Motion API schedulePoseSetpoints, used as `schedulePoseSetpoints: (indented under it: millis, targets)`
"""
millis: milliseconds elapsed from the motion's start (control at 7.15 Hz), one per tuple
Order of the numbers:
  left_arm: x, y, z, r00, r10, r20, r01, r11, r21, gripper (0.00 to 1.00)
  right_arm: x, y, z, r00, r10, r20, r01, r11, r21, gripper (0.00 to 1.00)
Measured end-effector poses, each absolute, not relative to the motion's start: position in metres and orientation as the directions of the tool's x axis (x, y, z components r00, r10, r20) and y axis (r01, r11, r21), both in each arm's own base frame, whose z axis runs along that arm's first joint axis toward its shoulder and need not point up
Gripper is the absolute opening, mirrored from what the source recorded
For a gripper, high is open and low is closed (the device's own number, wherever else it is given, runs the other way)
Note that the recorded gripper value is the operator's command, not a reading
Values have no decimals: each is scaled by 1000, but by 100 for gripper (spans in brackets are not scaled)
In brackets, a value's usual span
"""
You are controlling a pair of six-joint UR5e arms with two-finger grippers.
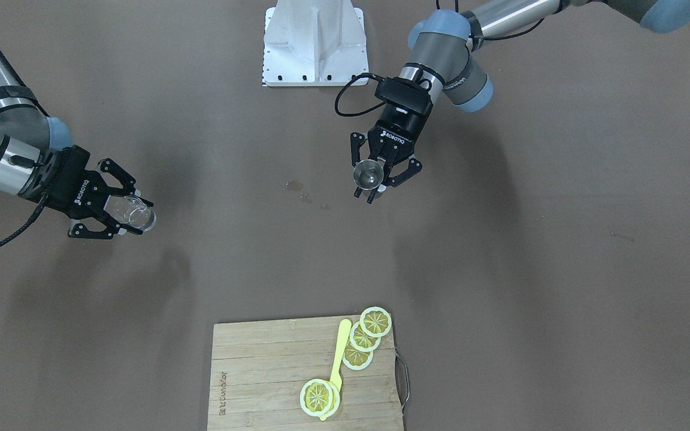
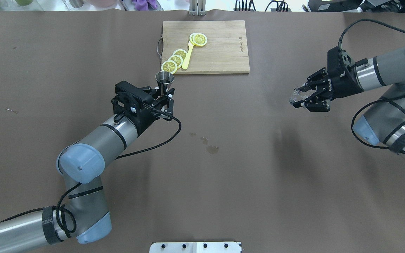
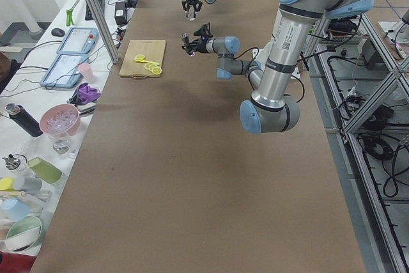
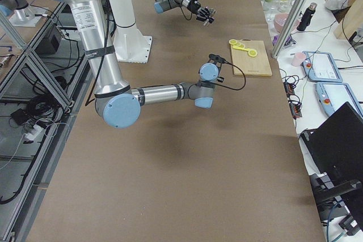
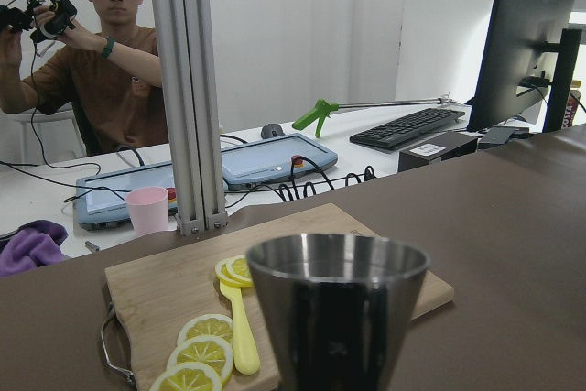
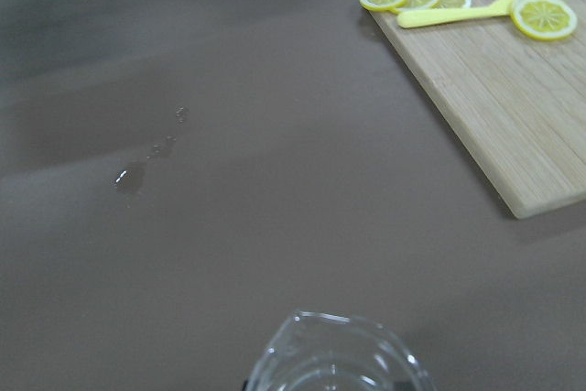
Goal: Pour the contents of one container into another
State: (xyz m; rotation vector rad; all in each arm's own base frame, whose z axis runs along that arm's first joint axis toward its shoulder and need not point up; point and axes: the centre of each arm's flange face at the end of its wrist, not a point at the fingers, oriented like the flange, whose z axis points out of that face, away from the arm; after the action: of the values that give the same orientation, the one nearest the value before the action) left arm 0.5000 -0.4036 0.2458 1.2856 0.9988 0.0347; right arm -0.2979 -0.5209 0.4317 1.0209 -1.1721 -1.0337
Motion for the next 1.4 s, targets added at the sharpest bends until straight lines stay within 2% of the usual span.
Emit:
schedulePoseSetpoints:
  millis: [280, 980, 1400]
  targets:
    - [505, -399, 245, 592, 588, -550, 440, 337, 833, 0, -295, -521, 395, 110, -985, 134, 82, 143, 986, 0]
    - [531, -387, 238, 481, 747, -459, 375, 298, 878, 0, -338, -493, 265, 303, -946, 119, 155, 172, 973, 0]
    - [548, -393, 242, 450, 762, -465, 430, 272, 861, 0, -338, -491, 237, 237, -967, 91, 209, 142, 967, 0]
